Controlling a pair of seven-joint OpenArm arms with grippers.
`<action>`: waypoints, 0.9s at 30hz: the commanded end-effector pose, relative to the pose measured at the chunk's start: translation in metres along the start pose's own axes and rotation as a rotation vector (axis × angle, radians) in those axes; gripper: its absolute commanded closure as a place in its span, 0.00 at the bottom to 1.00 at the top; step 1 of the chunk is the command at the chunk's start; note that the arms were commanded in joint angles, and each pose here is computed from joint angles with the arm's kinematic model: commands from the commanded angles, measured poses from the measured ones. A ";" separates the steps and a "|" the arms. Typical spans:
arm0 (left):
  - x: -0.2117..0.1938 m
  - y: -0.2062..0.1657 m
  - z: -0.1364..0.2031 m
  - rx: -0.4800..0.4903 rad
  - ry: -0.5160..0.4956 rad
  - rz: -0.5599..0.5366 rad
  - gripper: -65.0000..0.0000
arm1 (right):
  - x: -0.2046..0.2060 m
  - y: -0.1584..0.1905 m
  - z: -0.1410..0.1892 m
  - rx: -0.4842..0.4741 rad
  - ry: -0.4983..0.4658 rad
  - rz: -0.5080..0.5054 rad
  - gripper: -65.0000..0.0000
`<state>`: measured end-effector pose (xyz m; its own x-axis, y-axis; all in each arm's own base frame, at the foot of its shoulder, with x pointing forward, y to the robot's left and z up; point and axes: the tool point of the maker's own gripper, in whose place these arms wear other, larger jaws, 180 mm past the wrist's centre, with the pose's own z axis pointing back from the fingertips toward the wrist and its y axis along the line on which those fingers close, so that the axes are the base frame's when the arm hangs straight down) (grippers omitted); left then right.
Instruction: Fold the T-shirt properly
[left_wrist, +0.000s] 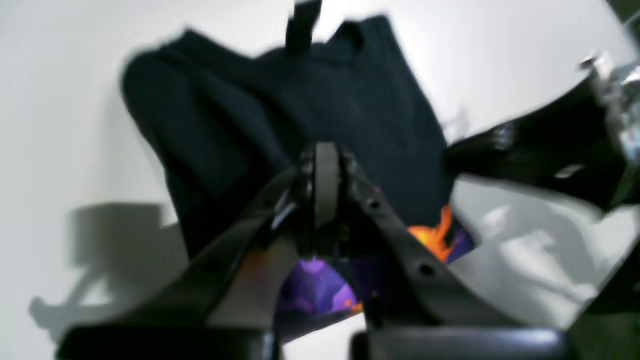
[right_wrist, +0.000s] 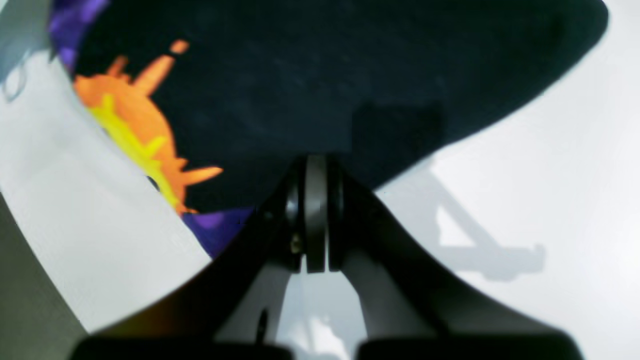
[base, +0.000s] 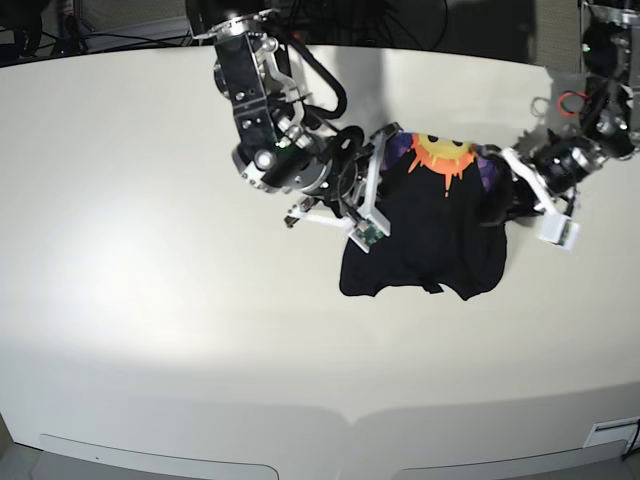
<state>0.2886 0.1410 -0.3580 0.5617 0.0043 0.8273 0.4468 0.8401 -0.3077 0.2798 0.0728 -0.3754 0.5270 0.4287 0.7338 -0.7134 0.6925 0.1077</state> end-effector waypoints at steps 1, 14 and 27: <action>0.010 0.006 0.001 0.019 -0.036 -0.021 1.00 | 0.014 -0.003 0.003 -0.009 -0.041 0.009 1.00; -0.081 0.052 0.008 0.183 0.031 0.202 1.00 | 0.001 -0.002 0.010 0.006 -0.018 -0.004 1.00; 0.007 -0.011 0.024 -0.024 -0.146 0.129 1.00 | 0.029 0.005 0.098 -0.097 -0.159 0.047 1.00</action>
<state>0.2652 0.1382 -0.3475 0.5407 0.1863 0.8203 0.3879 0.8101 -0.4396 0.2404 0.0250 -0.3046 0.4480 0.4101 0.7944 -0.6815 0.7317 0.0067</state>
